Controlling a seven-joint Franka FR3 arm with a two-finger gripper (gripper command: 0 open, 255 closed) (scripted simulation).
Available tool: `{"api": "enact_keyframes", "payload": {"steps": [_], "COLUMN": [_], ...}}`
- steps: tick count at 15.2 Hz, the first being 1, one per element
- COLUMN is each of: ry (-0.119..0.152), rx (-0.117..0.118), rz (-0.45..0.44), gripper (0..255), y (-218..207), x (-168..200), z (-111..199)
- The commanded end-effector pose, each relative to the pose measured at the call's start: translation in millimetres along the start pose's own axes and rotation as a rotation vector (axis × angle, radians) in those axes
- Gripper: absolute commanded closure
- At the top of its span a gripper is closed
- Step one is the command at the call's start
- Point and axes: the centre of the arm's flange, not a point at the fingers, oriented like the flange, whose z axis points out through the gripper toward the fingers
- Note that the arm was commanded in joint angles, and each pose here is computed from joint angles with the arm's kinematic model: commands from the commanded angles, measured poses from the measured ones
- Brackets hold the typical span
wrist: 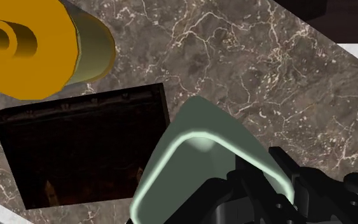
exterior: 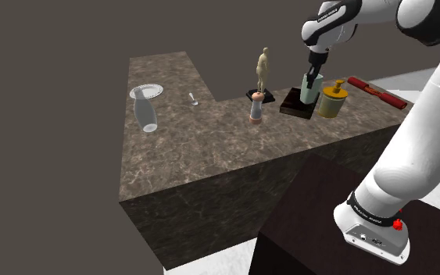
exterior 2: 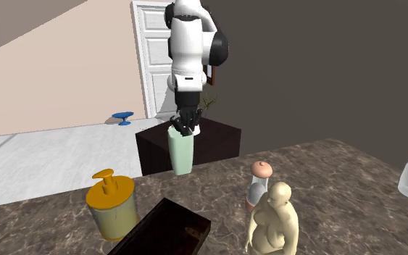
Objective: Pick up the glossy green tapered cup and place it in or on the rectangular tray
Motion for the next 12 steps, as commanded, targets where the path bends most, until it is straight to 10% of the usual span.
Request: {"api": "enact_keyframes", "payload": {"steps": [1, 12], "ry": [0.001, 0.001], "rx": [0.000, 0.000], "rz": [-0.002, -0.002], "gripper": [255, 255], "y": [26, 163], "x": [9, 55], "z": [-3, -18]}}
